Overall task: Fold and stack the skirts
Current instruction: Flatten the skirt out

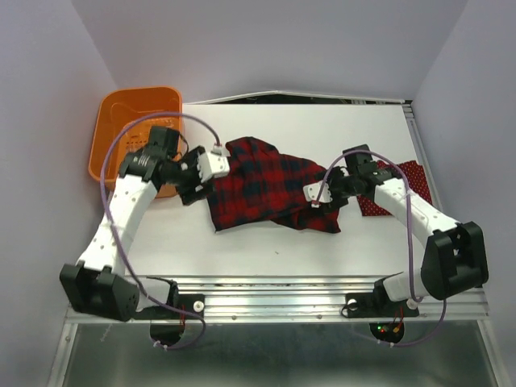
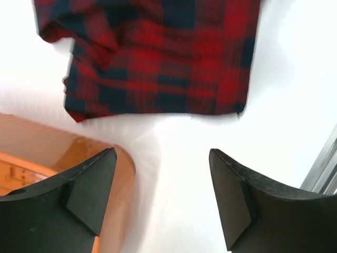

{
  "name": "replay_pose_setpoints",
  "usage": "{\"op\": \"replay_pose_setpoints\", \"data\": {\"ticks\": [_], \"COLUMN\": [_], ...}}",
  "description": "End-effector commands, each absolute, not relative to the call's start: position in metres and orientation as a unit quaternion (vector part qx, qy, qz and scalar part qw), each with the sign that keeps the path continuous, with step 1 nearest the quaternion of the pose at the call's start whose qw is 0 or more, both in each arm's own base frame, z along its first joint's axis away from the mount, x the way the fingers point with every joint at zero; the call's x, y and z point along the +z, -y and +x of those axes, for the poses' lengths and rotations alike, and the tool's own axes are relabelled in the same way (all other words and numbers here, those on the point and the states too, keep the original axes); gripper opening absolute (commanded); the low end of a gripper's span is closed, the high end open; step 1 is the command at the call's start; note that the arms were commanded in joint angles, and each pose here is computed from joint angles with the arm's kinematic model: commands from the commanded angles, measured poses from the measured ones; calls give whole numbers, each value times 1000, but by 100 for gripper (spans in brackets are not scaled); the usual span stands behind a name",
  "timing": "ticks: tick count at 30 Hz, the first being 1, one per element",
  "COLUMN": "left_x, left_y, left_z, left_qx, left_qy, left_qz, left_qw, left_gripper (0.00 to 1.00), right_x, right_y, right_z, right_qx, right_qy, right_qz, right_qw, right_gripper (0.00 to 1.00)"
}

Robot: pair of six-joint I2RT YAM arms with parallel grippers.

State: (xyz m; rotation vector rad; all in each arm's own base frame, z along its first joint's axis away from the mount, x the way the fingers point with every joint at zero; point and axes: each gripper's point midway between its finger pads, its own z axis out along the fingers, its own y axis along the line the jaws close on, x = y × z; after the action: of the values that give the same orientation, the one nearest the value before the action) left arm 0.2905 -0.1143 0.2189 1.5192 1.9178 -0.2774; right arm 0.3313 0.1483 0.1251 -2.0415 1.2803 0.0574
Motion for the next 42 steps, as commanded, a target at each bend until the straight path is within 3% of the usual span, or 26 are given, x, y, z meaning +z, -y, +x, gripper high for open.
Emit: {"op": "replay_pose_setpoints", "data": {"ticks": [1, 4, 7, 8, 10, 19, 31, 34, 36, 37, 40, 42], "left_x": [184, 145, 135, 123, 123, 80, 41, 38, 42, 55, 83, 130], "left_y": [83, 76, 79, 78, 85, 123, 148, 151, 153, 156, 159, 161], "left_z": [274, 251, 257, 254, 263, 254, 266, 269, 272, 279, 287, 304], "left_qx": [5, 25, 53, 54, 73, 117, 100, 93, 86, 84, 57, 23], "left_qy": [-639, -592, -554, -549, -519, -378, -395, -402, -418, -436, -494, -547], "left_qz": [699, 742, 762, 765, 771, 818, 814, 813, 804, 786, 742, 675], "left_qw": [321, 315, 332, 332, 363, 419, 413, 411, 414, 429, 449, 495], "left_gripper": [83, 82, 82, 81, 81, 80, 76, 67, 45, 28, 13, 1], "right_x": [141, 134, 139, 138, 140, 149, 149, 151, 154, 155, 169, 187], "right_y": [-159, -155, -154, -154, -154, -153, -149, -149, -149, -148, -145, -142], "right_z": [344, 350, 362, 367, 370, 374, 377, 379, 380, 382, 392, 404], "right_qx": [-31, -52, -66, -64, -55, -63, -65, -62, -60, -60, -66, -76], "right_qy": [-446, -442, -459, -470, -490, -501, -523, -533, -547, -553, -594, -625], "right_qz": [-799, -807, -794, -788, -778, -775, -763, -754, -743, -737, -698, -661], "right_qw": [402, 387, 394, 393, 389, 381, 376, 380, 382, 383, 395, 408], "right_gripper": [67, 42, 26, 15, 7, 1, 1, 1, 1, 1, 1, 1]}}
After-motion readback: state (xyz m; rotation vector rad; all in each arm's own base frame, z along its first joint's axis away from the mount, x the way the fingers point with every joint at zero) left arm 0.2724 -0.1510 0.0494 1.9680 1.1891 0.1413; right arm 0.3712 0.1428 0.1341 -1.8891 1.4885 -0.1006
